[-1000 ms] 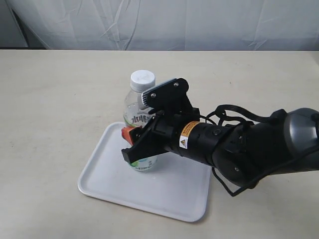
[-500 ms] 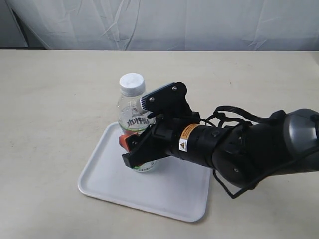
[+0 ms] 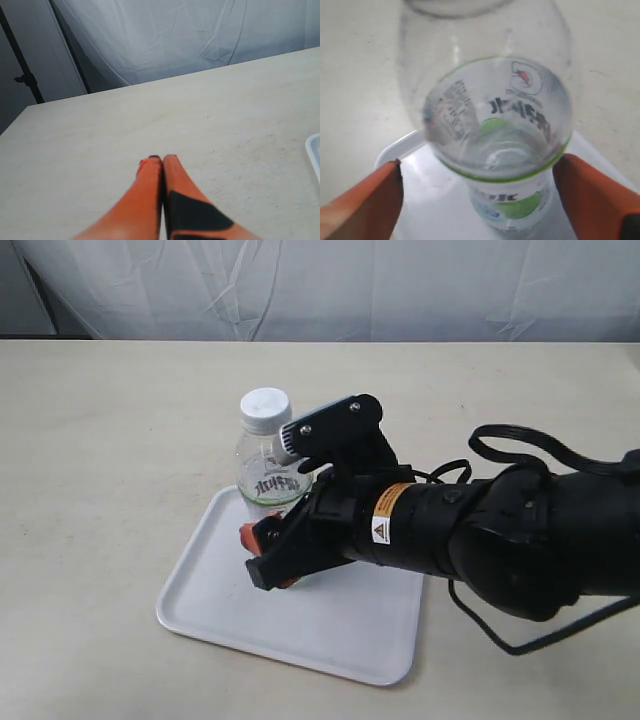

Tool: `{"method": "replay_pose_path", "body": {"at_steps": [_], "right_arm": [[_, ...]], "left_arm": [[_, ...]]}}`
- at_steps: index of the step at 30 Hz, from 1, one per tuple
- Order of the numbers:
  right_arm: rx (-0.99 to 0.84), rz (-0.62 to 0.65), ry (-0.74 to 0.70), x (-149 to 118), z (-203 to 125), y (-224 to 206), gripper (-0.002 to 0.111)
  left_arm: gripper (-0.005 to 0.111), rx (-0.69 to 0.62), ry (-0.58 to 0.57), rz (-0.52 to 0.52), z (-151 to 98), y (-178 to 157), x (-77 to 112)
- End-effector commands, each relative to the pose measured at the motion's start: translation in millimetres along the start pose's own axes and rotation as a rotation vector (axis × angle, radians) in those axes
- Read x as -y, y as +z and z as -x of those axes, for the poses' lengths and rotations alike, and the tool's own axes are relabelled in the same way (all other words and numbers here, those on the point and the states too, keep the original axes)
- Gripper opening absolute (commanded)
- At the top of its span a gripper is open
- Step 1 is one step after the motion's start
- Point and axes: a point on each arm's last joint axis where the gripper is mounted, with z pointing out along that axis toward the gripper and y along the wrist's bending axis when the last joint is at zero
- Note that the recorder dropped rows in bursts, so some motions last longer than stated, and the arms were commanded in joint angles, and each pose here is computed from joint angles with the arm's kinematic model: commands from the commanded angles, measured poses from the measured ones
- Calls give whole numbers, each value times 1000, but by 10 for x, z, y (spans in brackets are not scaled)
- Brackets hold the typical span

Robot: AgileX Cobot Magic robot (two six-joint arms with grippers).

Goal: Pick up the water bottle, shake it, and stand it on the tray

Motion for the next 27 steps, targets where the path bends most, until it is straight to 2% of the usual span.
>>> {"method": "replay_pose_path", "body": {"at_steps": [1, 3, 8, 10, 14, 15, 17, 21, 23, 27], "right_arm": [[11, 36, -21, -131, 85, -181, 78], [3, 45, -27, -164, 107, -258, 70], [-63, 40, -28, -162, 127, -478, 36], [-72, 40, -25, -163, 143, -560, 34], [-106, 38, 5, -157, 142, -676, 47], [-120, 36, 19, -156, 136, -701, 48], [-166, 29, 37, -151, 102, -741, 41], [-299, 10, 26, -134, 1, -857, 10], [-335, 7, 23, -133, -23, -921, -1], [-360, 9, 30, -133, -27, -1062, 0]], "left_arm": [[0, 14, -3, 1, 2, 0, 1], [0, 14, -3, 1, 2, 0, 1], [0, 14, -3, 1, 2, 0, 1], [0, 14, -3, 1, 2, 0, 1], [0, 14, -3, 1, 2, 0, 1], [0, 14, -3, 1, 2, 0, 1], [0, 14, -3, 1, 2, 0, 1], [0, 14, -3, 1, 2, 0, 1], [0, 14, -3, 1, 2, 0, 1], [0, 14, -3, 1, 2, 0, 1]]}}
